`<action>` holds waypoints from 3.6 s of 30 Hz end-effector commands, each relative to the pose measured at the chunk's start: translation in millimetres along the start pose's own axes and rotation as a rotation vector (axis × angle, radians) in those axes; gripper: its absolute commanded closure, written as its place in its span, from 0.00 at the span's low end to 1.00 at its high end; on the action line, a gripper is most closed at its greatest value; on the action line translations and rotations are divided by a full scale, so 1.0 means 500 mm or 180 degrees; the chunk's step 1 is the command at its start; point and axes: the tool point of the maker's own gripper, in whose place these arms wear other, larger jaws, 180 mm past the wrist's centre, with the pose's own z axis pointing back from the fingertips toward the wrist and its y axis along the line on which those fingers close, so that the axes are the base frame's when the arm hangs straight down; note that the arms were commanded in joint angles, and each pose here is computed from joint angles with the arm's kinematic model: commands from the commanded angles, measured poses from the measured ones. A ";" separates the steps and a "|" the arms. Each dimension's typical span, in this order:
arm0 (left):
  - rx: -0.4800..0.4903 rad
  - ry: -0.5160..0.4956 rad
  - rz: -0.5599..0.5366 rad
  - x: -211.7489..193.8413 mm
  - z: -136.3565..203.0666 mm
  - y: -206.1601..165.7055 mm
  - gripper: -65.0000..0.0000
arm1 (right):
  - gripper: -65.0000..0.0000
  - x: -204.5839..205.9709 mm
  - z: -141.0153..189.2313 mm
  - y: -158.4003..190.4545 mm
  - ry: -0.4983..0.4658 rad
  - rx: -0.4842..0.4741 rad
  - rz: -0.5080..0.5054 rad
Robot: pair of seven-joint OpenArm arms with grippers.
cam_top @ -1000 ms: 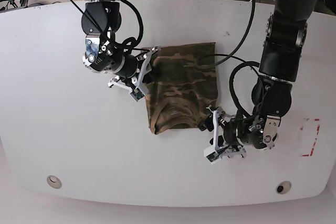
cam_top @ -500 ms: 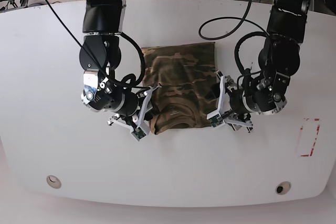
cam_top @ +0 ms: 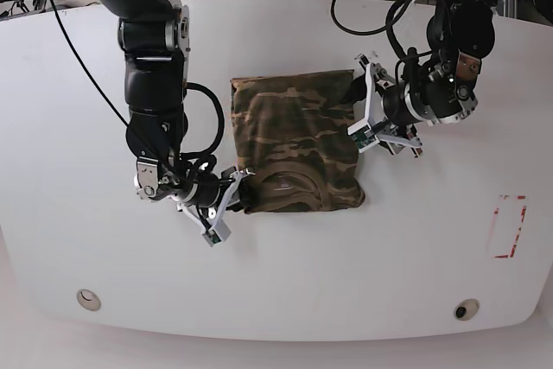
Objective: Fold the T-shirt properly
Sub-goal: 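Grasp the folded shirt at its middle with the left gripper, then carry the folded shirt to the table edge with the left gripper and release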
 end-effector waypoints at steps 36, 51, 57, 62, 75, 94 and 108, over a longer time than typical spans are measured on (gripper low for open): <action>0.1653 -0.0452 0.1977 0.085 -0.259 0.019 0.22 | 0.80 0.007 0.333 -0.157 -0.0147 -0.1273 0.0025; 0.1454 0.0442 0.1414 -0.310 -0.100 0.132 0.22 | 0.80 0.005 0.376 -0.157 -0.0119 -0.1458 0.0170; 0.1344 0.0877 0.1136 -0.455 0.040 0.200 0.22 | 0.80 -0.018 0.380 -0.147 -0.0065 -0.1474 0.0190; 0.1509 0.1184 0.1160 -0.549 0.165 0.271 0.22 | 0.80 -0.034 0.384 -0.137 -0.0027 -0.1490 0.0214; 0.1664 0.1237 0.1204 -0.583 0.308 0.357 0.22 | 0.80 -0.045 0.387 -0.099 -0.0073 -0.1490 0.0276; 0.2709 -0.0244 0.0534 -0.201 0.393 0.398 0.22 | 0.80 -0.053 0.386 -0.080 -0.0441 -0.1500 0.0417; 0.2517 -0.1270 0.0466 -0.097 0.184 0.185 0.22 | 0.80 -0.181 0.388 0.004 -0.0730 -0.1651 0.0625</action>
